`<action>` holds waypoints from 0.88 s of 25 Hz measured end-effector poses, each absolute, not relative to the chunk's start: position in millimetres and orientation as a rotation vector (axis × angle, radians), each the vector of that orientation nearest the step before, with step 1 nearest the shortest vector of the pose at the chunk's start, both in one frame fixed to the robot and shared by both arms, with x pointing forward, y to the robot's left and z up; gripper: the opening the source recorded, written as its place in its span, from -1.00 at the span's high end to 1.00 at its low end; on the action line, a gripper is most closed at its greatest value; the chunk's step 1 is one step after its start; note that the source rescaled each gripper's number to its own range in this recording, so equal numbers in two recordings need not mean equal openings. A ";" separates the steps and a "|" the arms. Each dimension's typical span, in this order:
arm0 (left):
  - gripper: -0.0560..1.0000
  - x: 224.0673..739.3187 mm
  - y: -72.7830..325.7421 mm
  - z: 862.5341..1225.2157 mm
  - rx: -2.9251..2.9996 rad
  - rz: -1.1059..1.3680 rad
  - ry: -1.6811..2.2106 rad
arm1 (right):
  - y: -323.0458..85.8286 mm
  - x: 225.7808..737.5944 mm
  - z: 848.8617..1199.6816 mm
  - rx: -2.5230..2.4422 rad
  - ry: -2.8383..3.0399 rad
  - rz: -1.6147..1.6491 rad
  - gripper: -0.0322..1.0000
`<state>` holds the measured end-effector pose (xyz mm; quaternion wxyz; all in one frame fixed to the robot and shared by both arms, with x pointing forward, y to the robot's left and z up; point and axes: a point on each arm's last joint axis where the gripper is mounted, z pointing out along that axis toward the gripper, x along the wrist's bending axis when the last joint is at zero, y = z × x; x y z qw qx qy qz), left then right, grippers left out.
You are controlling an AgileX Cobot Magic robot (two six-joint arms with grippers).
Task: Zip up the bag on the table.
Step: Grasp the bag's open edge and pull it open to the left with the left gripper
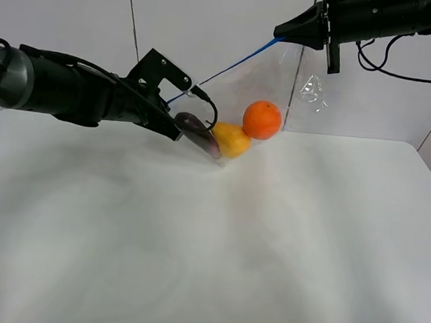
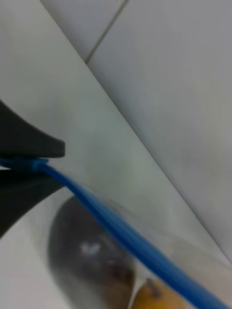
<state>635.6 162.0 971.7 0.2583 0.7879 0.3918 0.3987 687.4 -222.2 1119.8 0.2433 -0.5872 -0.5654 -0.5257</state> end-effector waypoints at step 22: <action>-0.43 640.8 183.7 973.8 2.103 1.054 1.123 | -227.8 688.0 1125.2 -1.601 -1.517 -1.469 0.94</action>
